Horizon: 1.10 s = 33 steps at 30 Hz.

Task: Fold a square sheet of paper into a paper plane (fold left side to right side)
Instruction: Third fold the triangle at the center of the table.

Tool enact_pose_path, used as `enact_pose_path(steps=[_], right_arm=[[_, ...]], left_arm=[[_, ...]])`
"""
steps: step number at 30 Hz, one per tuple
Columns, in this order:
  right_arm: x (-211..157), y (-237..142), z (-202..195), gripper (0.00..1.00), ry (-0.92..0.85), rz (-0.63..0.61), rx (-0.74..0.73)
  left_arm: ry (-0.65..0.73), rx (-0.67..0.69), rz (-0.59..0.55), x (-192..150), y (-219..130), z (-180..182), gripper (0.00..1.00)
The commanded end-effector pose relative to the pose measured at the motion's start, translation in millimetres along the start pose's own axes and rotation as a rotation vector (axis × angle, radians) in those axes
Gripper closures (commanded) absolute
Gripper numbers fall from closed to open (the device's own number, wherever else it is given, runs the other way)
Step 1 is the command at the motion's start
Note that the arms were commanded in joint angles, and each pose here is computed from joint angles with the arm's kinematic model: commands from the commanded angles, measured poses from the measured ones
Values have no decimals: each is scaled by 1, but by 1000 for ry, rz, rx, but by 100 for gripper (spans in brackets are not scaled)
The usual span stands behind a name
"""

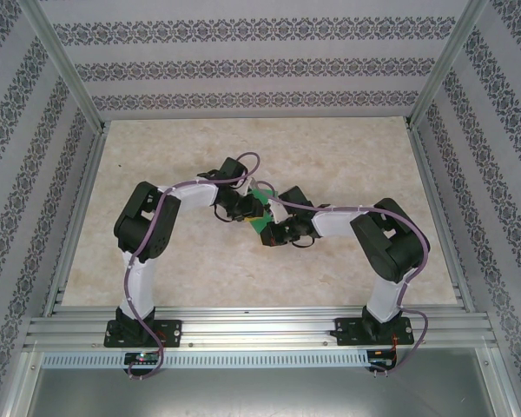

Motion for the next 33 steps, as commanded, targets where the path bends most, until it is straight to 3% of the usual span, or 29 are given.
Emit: enact_pose_path(steps=[1,10,21,33], right_arm=[[-29,0,-23,96,72,100,-113],[-9,-23,2,95,86,-30,-26],[22,-30,15,95,348,-207,94],[31,-7,1,95,450,-173,22]], left_arm=[[-12,102,9,-3,13,18,70],[-64,87,13,-13,16,24,71],[-154,66,-20,-21,16,23,72],[-154,70,-21,-19,16,21,72]])
Point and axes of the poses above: each hand's point on the last joint's axis, 136 mm out from that joint toward the fingers, its own y axis out along the fingers, its own z axis along the line the jaws close on, x = y × z, the point moved 9 cm from there along -y, back along the fingers, and after that the axes turned 5 degrees about y, right-handed, at the moved point
